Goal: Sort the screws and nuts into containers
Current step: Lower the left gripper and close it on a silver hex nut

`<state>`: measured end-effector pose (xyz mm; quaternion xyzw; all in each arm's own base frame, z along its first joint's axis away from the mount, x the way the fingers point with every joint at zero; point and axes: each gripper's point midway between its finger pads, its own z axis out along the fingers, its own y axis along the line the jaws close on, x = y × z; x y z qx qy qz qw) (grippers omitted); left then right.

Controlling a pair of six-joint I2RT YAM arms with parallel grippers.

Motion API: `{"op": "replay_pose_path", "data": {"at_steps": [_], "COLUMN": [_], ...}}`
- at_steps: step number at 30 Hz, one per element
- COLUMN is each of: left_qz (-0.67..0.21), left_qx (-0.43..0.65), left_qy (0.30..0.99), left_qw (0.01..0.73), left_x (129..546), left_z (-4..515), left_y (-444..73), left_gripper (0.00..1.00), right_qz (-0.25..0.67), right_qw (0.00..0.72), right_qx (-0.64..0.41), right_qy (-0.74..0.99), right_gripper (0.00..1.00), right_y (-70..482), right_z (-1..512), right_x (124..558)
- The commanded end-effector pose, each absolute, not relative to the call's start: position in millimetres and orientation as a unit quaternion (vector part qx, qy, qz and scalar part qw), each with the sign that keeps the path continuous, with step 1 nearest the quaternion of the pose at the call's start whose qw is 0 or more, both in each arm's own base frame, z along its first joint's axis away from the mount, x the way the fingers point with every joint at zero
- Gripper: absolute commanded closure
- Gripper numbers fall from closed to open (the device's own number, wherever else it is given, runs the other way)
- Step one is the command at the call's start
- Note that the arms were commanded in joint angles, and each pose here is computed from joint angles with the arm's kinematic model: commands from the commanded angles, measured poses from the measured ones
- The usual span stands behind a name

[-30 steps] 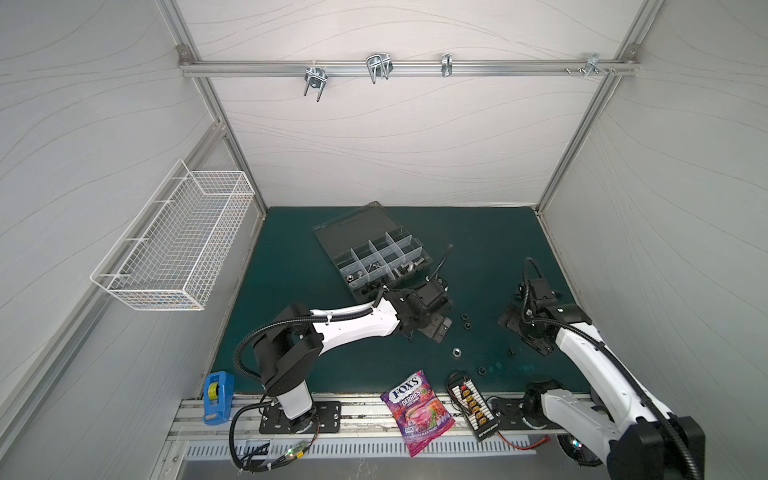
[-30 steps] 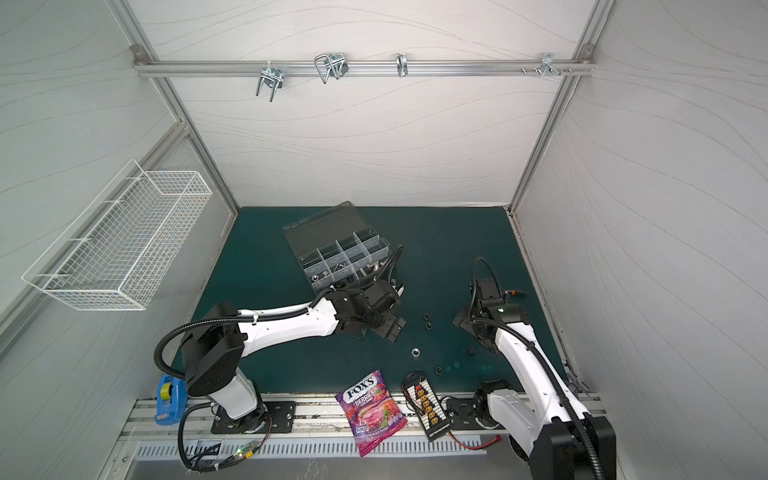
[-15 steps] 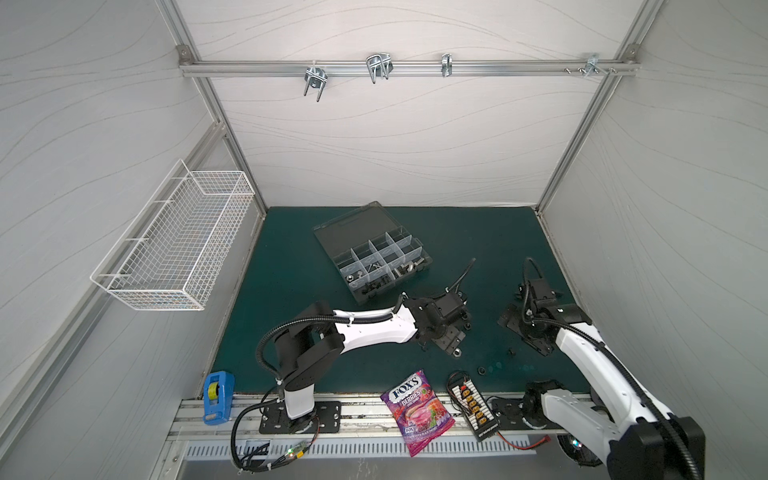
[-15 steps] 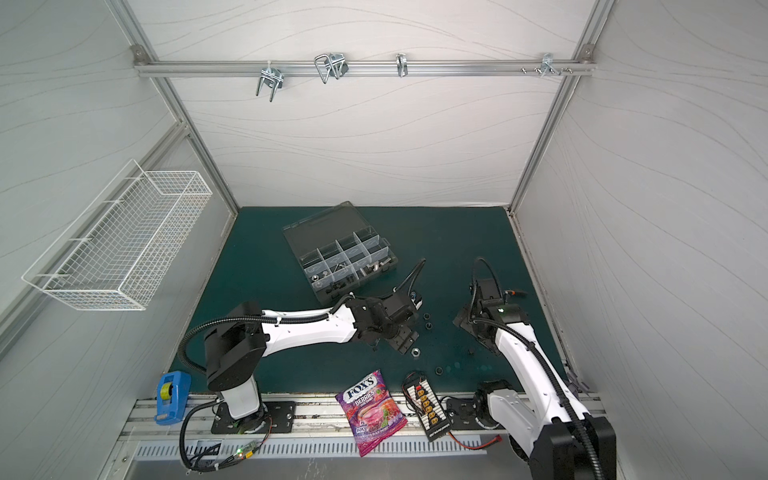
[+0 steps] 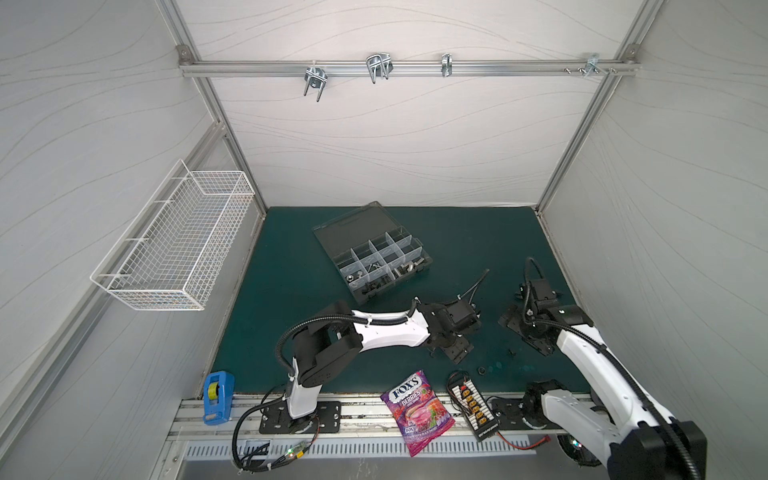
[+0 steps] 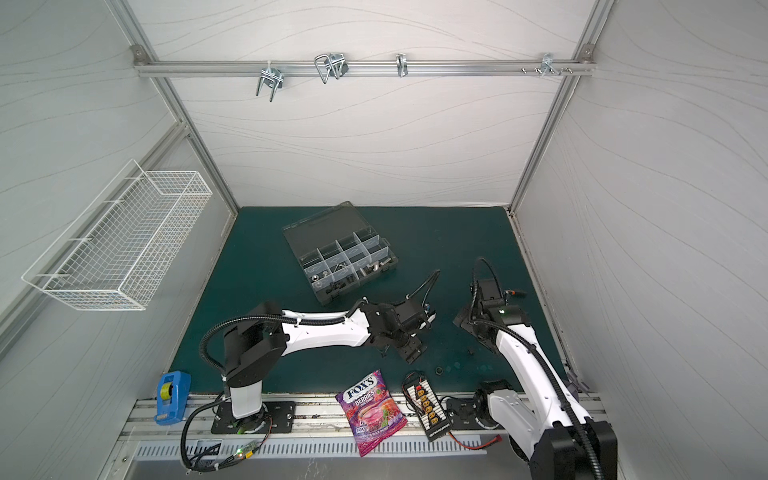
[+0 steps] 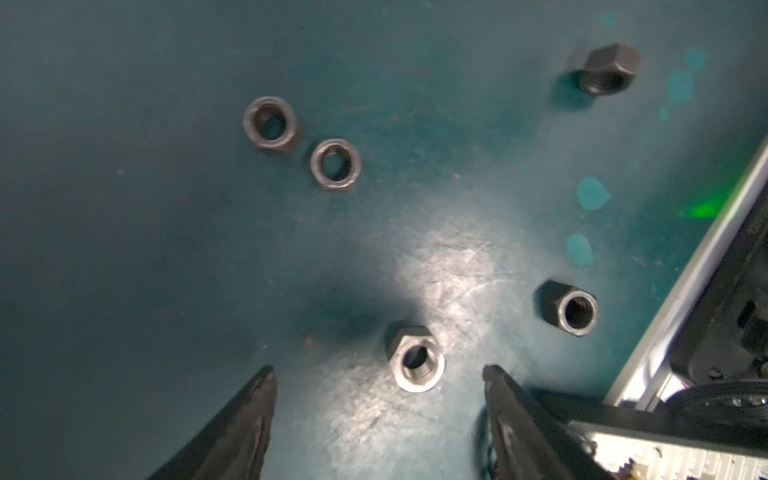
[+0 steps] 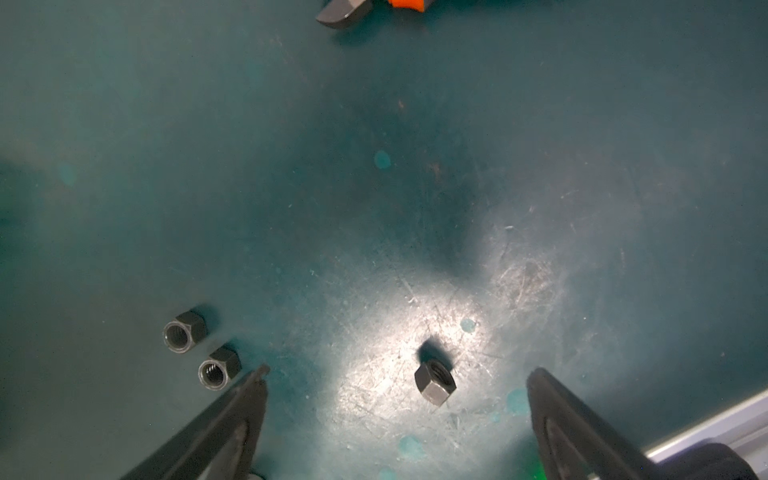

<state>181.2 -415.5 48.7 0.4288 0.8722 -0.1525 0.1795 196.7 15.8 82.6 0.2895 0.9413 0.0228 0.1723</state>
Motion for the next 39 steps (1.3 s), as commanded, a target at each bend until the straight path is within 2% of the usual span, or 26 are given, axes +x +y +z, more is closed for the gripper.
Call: {"op": "replay_pose_path", "data": {"at_steps": [1,10,12,22,30,32,39], "left_qz": [-0.159,-0.132,-0.128,-0.115,-0.087,-0.080,-0.036], "left_qx": [0.453,0.469,0.471,0.471,0.473,0.475,0.481], "left_qy": [0.858,0.856,0.856,0.860,0.863,0.863,0.864], "left_qw": [0.183,0.175,0.170,0.158,0.154,0.153,0.147], "left_x": [178,179,178,179,179,180,188], "left_z": [50,32,28,17,15,11,-2], "left_y": [-428,-427,-427,-426,-411,-408,-400], "left_gripper": [0.21,0.24,0.29,0.42,0.44,0.52,0.54], "right_qz": [0.011,0.013,0.012,0.013,0.011,0.013,0.013], "right_qw": [0.167,0.168,0.168,0.169,0.171,0.170,0.172], "right_qx": [0.290,0.290,0.291,0.291,0.291,0.292,0.291], "right_qy": [0.942,0.942,0.942,0.942,0.941,0.941,0.941], "right_gripper": [0.01,0.01,0.01,0.01,0.01,0.01,0.01], "right_y": [12,12,12,12,11,12,11], "right_z": [80,80,80,81,83,83,85], "right_x": [194,194,194,194,193,194,194]}}
